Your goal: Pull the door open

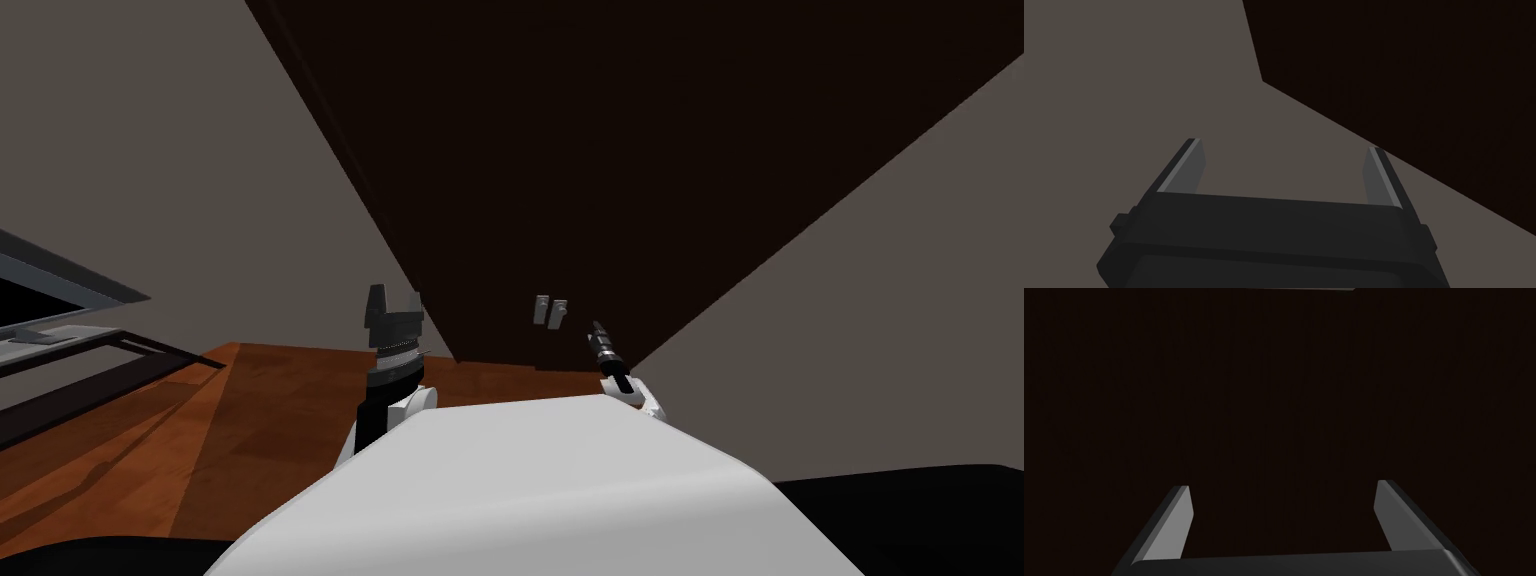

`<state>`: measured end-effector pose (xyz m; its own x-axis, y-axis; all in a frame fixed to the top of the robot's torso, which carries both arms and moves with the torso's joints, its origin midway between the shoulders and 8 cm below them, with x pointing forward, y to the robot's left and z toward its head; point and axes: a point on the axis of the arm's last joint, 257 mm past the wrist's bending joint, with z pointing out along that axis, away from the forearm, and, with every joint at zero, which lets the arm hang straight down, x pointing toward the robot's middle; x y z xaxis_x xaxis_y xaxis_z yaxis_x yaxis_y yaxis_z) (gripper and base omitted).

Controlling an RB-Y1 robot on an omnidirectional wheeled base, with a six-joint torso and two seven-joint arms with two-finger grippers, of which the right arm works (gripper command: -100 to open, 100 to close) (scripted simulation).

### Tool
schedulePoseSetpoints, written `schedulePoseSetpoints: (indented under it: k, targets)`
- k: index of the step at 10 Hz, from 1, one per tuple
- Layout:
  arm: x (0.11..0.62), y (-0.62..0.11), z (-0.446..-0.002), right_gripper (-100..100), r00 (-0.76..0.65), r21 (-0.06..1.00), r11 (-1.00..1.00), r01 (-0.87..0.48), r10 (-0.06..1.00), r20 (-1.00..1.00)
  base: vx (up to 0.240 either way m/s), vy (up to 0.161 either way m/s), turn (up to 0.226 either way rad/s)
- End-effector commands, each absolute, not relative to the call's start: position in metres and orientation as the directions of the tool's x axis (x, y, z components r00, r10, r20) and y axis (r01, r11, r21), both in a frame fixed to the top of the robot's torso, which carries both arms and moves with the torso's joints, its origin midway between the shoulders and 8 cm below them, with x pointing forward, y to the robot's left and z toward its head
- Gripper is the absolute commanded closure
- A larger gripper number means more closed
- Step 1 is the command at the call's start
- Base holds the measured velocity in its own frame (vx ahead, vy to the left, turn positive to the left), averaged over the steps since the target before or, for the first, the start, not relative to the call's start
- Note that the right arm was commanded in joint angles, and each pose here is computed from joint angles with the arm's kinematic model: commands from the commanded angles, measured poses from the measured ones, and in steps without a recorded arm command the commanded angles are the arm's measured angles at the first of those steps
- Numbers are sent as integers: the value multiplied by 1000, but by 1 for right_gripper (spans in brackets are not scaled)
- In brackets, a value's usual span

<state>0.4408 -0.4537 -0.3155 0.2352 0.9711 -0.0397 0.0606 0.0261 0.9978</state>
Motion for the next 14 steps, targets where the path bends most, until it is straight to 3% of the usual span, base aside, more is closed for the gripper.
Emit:
schedulePoseSetpoints:
  k: [1,5,6,11,14]
  targets:
    - [449,-443,-310,-100,218,999,22,44,975,-31,214,45,114]
    - [464,-421,-301,-100,182,1000,12,13,983,-14,188,71,110]
    - [464,-421,-301,100,182,1000,12,13,983,-14,-8,-7,-26]
    - [464,-421,-301,100,182,1000,12,13,983,-14,-18,-7,7]
    - [448,-441,-311,100,208,999,20,44,978,-29,-147,-32,-53]
